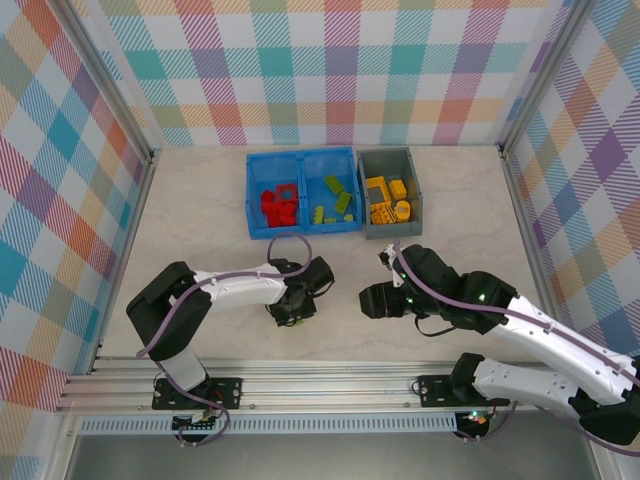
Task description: Sort the legos into containers by color
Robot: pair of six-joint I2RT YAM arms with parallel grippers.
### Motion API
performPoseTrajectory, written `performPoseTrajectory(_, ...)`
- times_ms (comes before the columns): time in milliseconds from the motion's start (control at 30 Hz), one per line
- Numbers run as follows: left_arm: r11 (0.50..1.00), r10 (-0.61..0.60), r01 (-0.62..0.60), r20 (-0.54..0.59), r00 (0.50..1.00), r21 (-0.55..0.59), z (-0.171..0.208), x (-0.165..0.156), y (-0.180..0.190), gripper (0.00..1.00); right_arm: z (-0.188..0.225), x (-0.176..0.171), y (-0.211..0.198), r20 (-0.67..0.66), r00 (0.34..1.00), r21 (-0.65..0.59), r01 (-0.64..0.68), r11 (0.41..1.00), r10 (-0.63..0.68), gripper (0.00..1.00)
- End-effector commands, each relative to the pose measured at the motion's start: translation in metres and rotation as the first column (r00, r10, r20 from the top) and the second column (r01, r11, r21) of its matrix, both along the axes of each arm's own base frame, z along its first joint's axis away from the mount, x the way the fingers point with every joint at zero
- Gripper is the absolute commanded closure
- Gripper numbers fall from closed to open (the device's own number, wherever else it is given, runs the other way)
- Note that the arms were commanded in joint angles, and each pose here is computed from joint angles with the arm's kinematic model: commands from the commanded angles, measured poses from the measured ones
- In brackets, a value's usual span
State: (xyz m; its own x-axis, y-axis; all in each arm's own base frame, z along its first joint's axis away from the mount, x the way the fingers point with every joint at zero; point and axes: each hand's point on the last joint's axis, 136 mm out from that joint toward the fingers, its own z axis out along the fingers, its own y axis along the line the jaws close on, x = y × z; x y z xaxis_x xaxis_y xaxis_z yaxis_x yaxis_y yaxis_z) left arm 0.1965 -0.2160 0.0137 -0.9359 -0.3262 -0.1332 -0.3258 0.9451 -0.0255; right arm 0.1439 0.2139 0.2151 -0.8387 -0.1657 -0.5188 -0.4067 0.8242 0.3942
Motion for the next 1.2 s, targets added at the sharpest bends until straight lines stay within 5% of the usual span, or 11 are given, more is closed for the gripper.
performPoseTrajectory(0,1.000,-0.001,0.001,0.005,1.000,-0.008,-0.016,0.004,0.002,0.62,0.007,0.001,0.003,0.011,1.000,0.019,0.006,1.000,-0.007,0.36)
performPoseTrajectory(100,1.000,-0.012,0.013,0.060,0.998,-0.018,-0.003,0.011,0.001,0.74,0.008,0.002,0.003,0.017,1.000,0.022,0.008,1.000,-0.009,0.36)
performPoseTrajectory(533,0.980,-0.162,0.186,0.275,0.948,-0.063,0.123,0.063,-0.037,0.74,0.051,0.023,-0.015,0.177,0.979,0.034,0.096,0.995,-0.101,0.36)
performPoseTrajectory(733,0.959,-0.243,0.277,0.333,0.911,-0.060,0.163,0.127,-0.072,0.74,0.081,0.049,-0.005,0.291,0.942,0.109,0.139,0.984,-0.165,0.36)
performPoseTrajectory(933,0.957,-0.227,0.276,0.358,0.905,-0.091,0.167,0.208,-0.082,0.75,0.109,0.083,0.014,0.368,0.900,0.242,0.151,0.959,-0.234,0.35)
performPoseTrajectory(1167,0.969,-0.185,0.235,0.415,0.891,-0.073,0.142,0.288,-0.082,0.75,0.107,0.122,0.010,0.294,0.897,0.317,0.235,0.919,-0.331,0.36)
